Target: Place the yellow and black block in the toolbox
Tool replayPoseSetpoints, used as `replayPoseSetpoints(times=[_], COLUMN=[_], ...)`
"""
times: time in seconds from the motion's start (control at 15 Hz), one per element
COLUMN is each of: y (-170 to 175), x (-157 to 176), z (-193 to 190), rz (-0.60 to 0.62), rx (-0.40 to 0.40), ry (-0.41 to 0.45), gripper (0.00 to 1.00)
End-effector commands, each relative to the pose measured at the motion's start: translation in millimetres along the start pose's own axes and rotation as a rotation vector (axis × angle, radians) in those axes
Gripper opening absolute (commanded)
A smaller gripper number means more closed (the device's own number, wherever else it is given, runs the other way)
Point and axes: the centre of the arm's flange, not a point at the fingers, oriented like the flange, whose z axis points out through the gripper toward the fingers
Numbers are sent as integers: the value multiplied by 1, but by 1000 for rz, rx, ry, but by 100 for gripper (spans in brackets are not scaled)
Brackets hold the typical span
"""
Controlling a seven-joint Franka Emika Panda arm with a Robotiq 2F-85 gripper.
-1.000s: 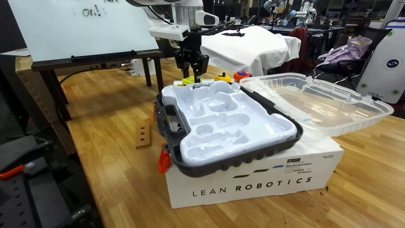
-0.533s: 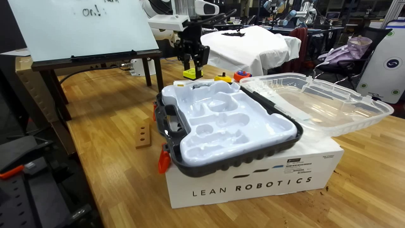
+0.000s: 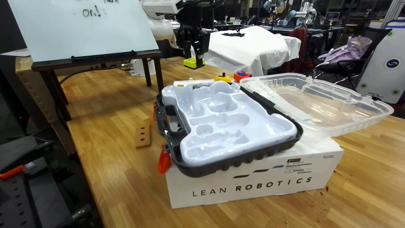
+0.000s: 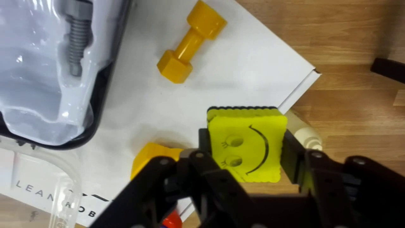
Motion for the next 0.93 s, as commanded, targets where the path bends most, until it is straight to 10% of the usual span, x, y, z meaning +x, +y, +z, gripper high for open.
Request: replayPoseSetpoints(times=[0.0, 0.87], y=[31, 121], x=[-13, -57], z=[-12, -18], rz=[127, 430], rx=[0, -62], ry=[4, -31], gripper=[29, 29])
